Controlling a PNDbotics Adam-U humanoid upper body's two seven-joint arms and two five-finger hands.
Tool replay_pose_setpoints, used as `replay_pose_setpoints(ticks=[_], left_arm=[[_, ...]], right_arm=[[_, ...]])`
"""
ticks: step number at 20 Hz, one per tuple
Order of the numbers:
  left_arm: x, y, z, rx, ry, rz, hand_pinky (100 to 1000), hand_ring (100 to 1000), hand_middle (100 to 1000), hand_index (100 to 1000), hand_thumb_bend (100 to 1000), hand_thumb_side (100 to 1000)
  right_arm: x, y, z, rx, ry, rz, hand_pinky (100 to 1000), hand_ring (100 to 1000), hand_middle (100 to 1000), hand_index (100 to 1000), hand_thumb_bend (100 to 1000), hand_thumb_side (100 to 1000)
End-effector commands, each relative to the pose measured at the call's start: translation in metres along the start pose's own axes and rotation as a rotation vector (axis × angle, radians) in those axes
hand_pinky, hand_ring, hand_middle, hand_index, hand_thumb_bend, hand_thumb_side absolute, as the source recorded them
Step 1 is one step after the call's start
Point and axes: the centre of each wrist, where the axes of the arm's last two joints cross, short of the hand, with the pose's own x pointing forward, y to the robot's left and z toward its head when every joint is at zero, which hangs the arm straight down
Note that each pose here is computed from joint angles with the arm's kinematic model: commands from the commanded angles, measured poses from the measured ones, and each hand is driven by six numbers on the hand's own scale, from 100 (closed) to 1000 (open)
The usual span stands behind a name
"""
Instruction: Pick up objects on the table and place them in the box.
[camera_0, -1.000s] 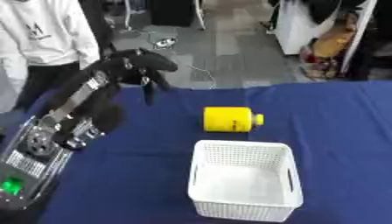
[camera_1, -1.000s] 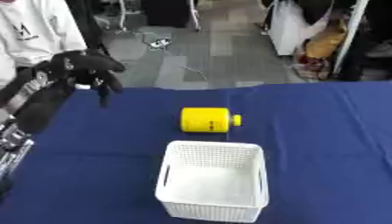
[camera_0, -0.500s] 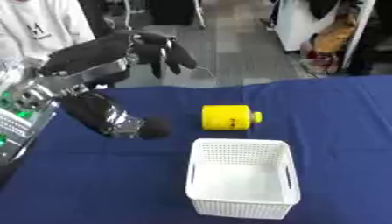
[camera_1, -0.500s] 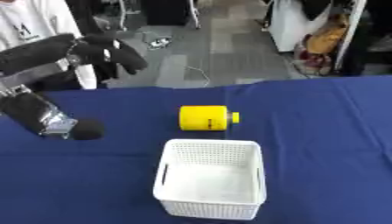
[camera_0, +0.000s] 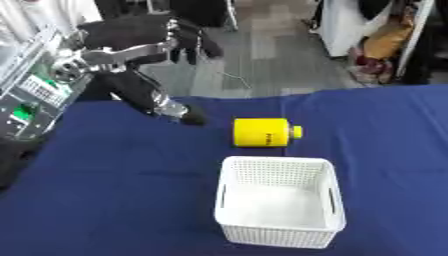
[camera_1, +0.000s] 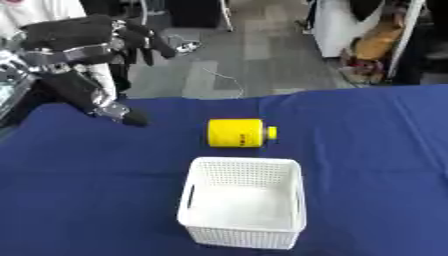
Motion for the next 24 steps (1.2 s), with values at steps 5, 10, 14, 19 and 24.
replay_pose_setpoints(ticks=[5, 10, 14, 19, 24], left_arm=[[-0.040, 0.009, -0.007, -0.083, 0.135, -0.018, 570, 661, 797, 913, 716, 851], [-0.057, 0.006, -0.011, -0.113, 0.198, -0.036, 582, 670, 798, 909, 751, 791], [-0.067, 0.006, -0.011, -0.164, 0.230, -0.061, 593, 680, 799, 908, 781, 761], [-0.077, 0.009, -0.010, -0.199, 0.254, -0.038, 602, 693, 804, 912, 794, 758], [-0.080, 0.010, -0.009, -0.232, 0.268, -0.021, 605, 707, 807, 914, 795, 762]], right_arm=[[0.000, 0.001, -0.009, 0.012, -0.021, -0.014, 284, 389, 489, 639, 100, 984], [-0.002, 0.004, -0.013, -0.002, -0.033, -0.032, 285, 389, 490, 640, 100, 982], [-0.004, 0.008, -0.017, -0.012, -0.050, -0.050, 286, 390, 490, 640, 100, 981], [-0.006, 0.013, -0.023, -0.025, -0.072, -0.074, 287, 391, 489, 641, 100, 979], [-0.009, 0.019, -0.029, -0.034, -0.090, -0.103, 287, 391, 487, 643, 100, 978]])
